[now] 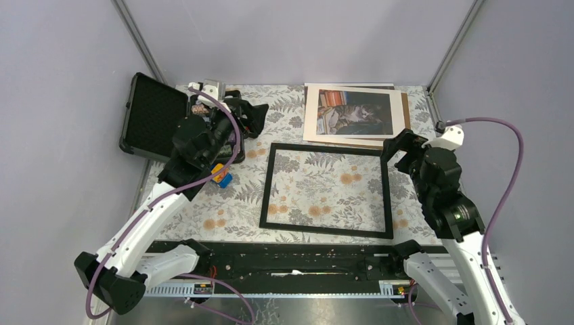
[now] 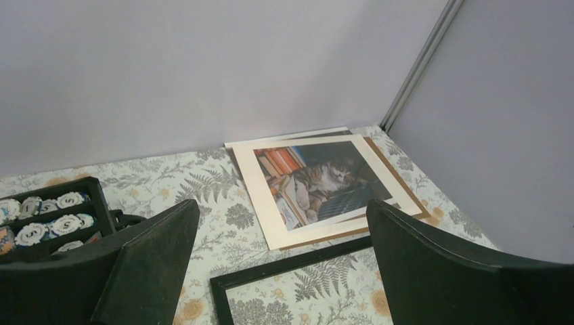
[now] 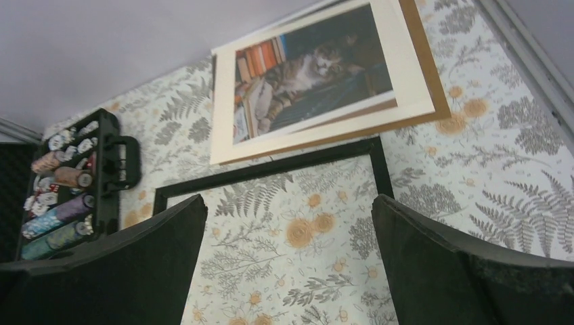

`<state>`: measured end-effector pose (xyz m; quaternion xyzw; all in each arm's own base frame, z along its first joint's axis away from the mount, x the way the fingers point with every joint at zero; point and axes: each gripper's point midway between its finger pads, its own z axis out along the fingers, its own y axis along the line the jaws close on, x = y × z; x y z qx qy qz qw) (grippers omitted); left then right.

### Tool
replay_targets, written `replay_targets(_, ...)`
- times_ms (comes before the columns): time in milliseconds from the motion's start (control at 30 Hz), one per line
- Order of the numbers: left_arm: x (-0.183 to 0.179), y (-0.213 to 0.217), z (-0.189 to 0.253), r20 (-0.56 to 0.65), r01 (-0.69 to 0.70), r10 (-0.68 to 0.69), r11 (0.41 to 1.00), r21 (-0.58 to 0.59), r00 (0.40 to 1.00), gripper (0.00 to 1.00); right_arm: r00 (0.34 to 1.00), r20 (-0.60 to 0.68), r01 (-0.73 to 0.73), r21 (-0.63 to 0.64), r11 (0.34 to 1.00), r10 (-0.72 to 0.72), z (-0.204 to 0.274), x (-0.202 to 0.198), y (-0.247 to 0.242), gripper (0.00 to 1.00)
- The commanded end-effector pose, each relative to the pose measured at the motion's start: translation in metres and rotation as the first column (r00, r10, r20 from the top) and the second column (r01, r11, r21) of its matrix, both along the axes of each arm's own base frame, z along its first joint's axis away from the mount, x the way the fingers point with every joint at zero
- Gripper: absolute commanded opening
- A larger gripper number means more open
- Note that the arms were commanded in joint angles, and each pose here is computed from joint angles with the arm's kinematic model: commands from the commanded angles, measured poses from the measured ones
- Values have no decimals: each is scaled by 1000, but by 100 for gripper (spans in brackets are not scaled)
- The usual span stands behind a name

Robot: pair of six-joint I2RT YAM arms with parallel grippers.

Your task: Put the photo into the frame

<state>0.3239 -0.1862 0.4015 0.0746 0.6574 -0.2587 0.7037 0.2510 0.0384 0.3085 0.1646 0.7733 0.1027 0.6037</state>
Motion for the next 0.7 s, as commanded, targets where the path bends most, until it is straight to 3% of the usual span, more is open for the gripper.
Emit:
replay_targets(0,-1,-4,26,48,13,-12,999,-29,999,99,993,-32,112,20,994,-111,-14,12,-12,100)
replay_targets(333,11,-20,7,-30,55,-56,998,-24,998,99,986,-134,93,-53,994,-99,-62,31,-6,100)
replay_targets(500,29,-48,-31,-170,121,-120,993,-2,978,99,981,-177,72,-64,995,-82,-90,51,4,100)
replay_targets(667,45,-82,-88,-340,212,-200,977,-5,919,99,969,-231,80,-32,996,-85,-113,82,15,100)
